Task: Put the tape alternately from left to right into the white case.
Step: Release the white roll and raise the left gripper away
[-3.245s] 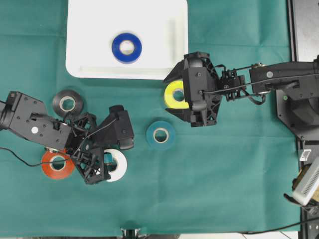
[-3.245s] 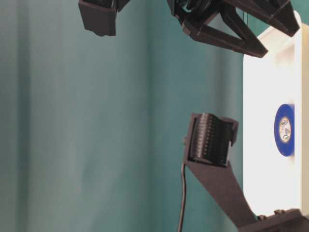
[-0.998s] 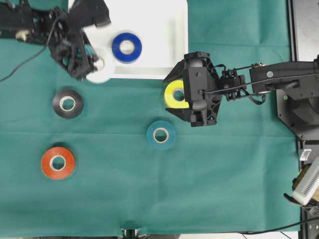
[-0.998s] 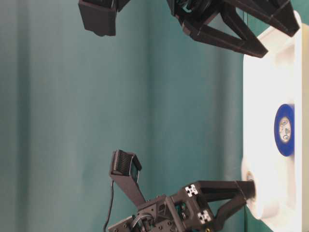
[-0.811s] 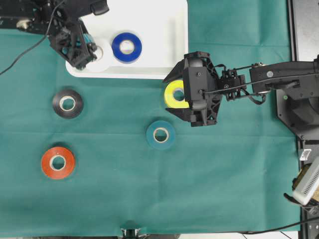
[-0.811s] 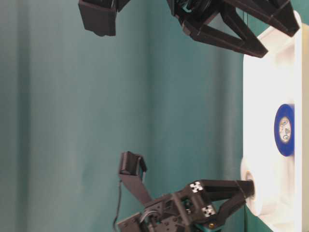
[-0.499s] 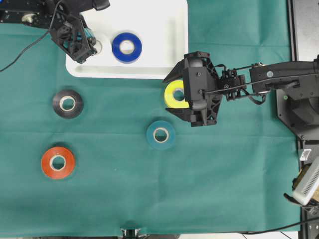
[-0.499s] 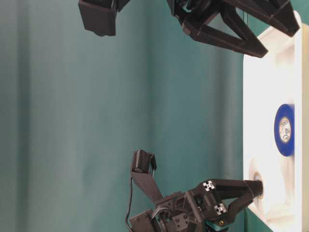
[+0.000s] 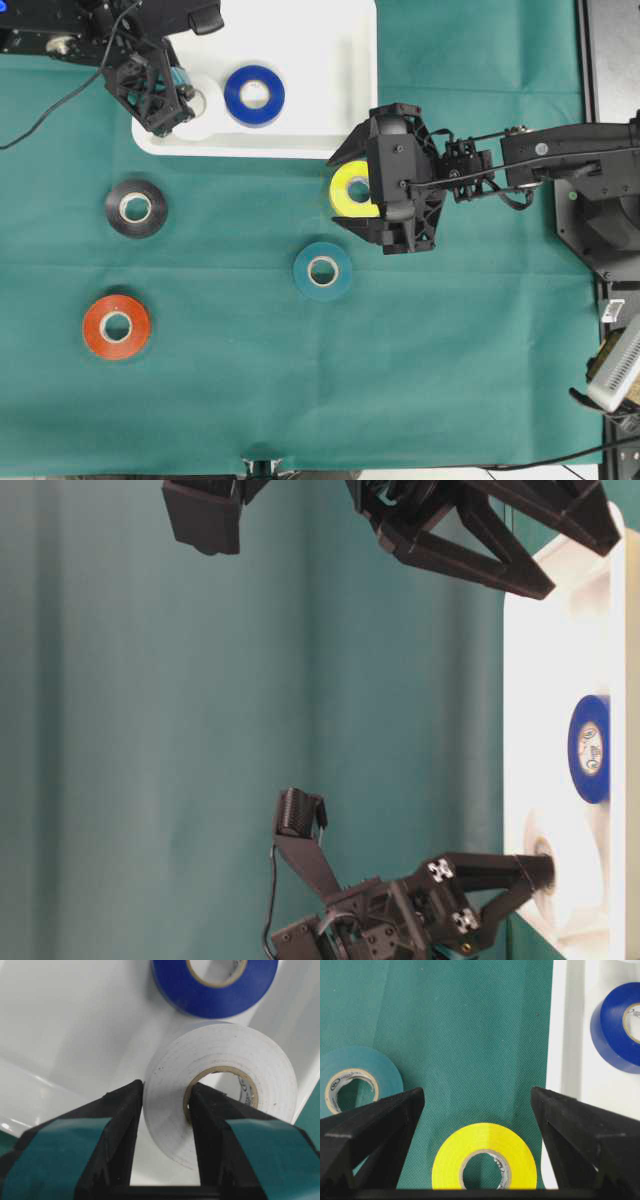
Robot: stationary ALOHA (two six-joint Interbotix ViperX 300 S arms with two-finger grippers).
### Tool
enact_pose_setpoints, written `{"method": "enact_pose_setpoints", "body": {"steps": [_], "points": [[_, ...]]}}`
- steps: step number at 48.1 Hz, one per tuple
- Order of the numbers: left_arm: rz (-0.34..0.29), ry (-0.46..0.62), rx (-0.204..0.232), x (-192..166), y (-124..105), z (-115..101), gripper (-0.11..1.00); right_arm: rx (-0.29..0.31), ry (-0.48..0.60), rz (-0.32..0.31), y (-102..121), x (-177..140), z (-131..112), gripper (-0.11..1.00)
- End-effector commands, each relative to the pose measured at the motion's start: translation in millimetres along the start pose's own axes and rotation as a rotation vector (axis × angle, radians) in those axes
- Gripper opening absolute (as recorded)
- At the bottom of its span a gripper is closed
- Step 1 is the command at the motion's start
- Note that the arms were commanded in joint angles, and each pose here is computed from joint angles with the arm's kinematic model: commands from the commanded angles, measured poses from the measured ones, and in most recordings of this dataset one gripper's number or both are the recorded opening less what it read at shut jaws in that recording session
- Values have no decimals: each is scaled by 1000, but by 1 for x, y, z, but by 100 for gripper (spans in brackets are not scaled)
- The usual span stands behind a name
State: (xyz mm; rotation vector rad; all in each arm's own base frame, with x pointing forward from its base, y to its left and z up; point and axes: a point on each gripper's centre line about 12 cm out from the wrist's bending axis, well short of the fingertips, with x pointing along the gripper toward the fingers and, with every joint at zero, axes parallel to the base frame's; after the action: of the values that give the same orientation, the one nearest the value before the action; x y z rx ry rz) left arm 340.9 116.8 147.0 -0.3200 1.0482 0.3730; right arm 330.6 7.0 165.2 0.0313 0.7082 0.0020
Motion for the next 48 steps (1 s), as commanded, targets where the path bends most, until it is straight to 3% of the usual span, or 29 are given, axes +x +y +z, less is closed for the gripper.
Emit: {"method": "enact_pose_setpoints", "body": {"steps": [1, 7, 10, 31, 48], "points": [[-5, -30, 3, -7, -1, 5, 36, 1, -34, 8, 2, -2, 8, 71], [-4, -26, 2, -8, 0, 1, 74, 1, -37, 10, 2, -2, 7, 71], [-4, -26, 5, -9, 0, 0, 87, 1, -37, 10, 2, -2, 7, 71], [-8, -45, 79, -16, -3, 1, 86, 1, -37, 10, 2, -2, 7, 71], [-60, -115, 191, -42, -33, 0, 86, 1, -37, 10, 2, -2, 7, 71]]}}
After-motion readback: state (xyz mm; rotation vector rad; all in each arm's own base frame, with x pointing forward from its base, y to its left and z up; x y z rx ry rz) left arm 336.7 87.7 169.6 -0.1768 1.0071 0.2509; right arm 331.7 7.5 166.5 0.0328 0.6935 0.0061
